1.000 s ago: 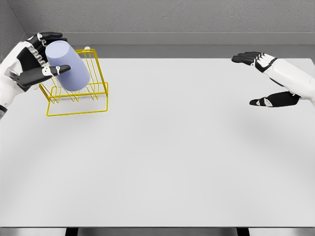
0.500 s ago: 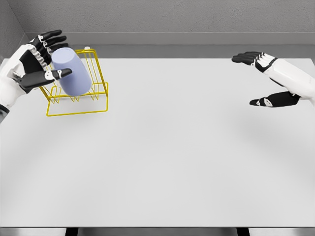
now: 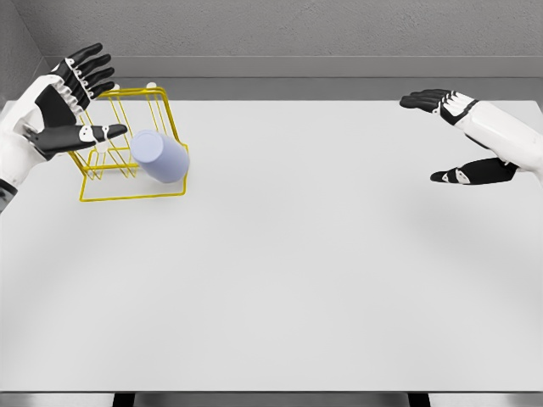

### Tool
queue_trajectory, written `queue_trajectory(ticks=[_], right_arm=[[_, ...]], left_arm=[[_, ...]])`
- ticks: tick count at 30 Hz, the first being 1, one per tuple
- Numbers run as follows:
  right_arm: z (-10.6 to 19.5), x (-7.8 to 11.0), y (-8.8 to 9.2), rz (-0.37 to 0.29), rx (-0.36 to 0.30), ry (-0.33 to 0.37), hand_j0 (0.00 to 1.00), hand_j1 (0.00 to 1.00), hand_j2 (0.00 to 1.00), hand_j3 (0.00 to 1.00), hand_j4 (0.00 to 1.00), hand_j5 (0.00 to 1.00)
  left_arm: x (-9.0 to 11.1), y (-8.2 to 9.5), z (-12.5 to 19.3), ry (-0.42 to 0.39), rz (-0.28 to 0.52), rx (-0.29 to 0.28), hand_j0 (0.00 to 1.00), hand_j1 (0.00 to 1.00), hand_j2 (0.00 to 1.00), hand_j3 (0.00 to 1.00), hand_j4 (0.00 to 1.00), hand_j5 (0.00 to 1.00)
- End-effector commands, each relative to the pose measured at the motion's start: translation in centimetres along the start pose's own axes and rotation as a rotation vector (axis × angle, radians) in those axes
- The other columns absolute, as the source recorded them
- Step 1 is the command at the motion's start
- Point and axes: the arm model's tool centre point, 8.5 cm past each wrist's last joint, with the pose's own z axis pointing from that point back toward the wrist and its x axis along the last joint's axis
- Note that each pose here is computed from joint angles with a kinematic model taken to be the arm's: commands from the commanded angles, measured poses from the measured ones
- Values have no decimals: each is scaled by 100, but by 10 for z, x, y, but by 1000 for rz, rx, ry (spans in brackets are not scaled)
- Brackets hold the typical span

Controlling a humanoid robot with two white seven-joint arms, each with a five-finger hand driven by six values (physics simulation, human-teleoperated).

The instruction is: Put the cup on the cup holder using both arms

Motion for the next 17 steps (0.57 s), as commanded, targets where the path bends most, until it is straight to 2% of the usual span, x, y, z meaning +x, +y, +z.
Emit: queue_trajectory(ticks=[1, 5, 7, 11, 15, 17], right_arm=[[0, 0, -1, -5, -4, -1, 100, 100, 100, 100, 100, 100], [0, 0, -1, -5, -4, -1, 100, 100, 100, 100, 100, 100], [0, 0, -1, -5, -4, -1, 100, 100, 100, 100, 100, 100], [0, 0, -1, -6, -4, 0, 100, 100, 100, 100, 100, 100], [0, 0, -1, -6, -4, 0, 100, 100, 100, 100, 100, 100], [0, 0, -1, -6, -4, 0, 100, 100, 100, 100, 100, 100]], left_arm=[[1, -1, 0, -3, 2, -3, 95, 95, 95, 95, 95, 95], [10, -6, 0, -32, -8, -21, 95, 95, 95, 95, 95, 95], [17, -10, 0, -82, -12, -32, 100, 100, 100, 100, 100, 100], [15, -15, 12, -192, -16, -30, 100, 100, 100, 100, 100, 100], [15, -14, 14, -195, -25, -30, 100, 100, 100, 100, 100, 100], [18, -14, 16, -230, -33, -32, 100, 100, 100, 100, 100, 100]])
